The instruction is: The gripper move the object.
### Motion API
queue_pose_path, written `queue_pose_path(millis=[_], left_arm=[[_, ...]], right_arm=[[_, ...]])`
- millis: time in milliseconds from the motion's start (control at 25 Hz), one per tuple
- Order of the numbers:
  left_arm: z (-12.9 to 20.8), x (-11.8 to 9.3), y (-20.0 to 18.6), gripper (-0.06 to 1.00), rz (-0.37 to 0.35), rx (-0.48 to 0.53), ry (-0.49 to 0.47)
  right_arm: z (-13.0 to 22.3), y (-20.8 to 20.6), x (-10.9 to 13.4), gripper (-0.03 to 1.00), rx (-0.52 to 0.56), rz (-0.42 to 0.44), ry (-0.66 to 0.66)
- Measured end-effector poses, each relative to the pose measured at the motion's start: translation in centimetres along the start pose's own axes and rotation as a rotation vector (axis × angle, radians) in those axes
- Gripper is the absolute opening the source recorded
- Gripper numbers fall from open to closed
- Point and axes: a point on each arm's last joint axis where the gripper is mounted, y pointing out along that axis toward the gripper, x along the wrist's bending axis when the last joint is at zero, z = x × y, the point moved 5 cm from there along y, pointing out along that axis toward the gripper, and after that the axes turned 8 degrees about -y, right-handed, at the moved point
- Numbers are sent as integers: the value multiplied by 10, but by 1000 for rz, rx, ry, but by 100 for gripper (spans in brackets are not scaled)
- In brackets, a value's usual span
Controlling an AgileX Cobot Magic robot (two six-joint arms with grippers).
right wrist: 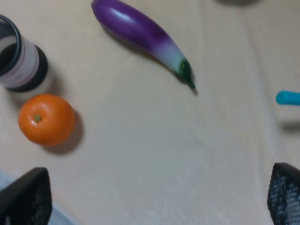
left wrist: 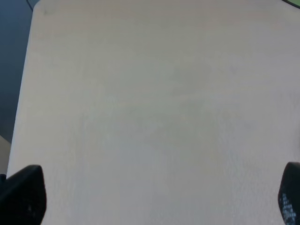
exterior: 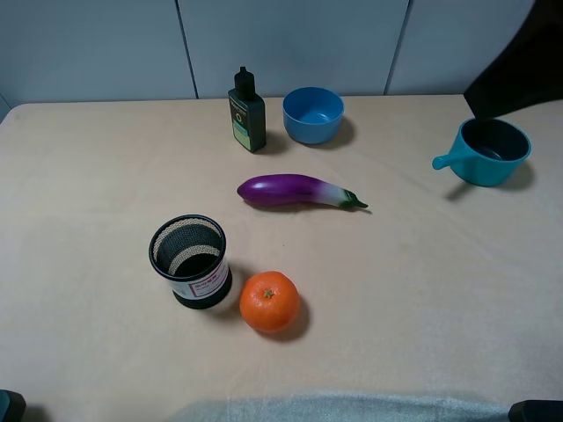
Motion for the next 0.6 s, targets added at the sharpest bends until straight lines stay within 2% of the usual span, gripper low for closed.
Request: queue_pose_path(millis=[280,440,600], left_arm=[[0,0,0,99,0,0,0],[0,0,0,99,0,0,0],[0,0,0,99,0,0,0]], right_arm=[[37,-7,3,69,-11,17,-6],[60,-15,1,69,-37,55,-4],[84,-28,-10,69,-97,135,75]])
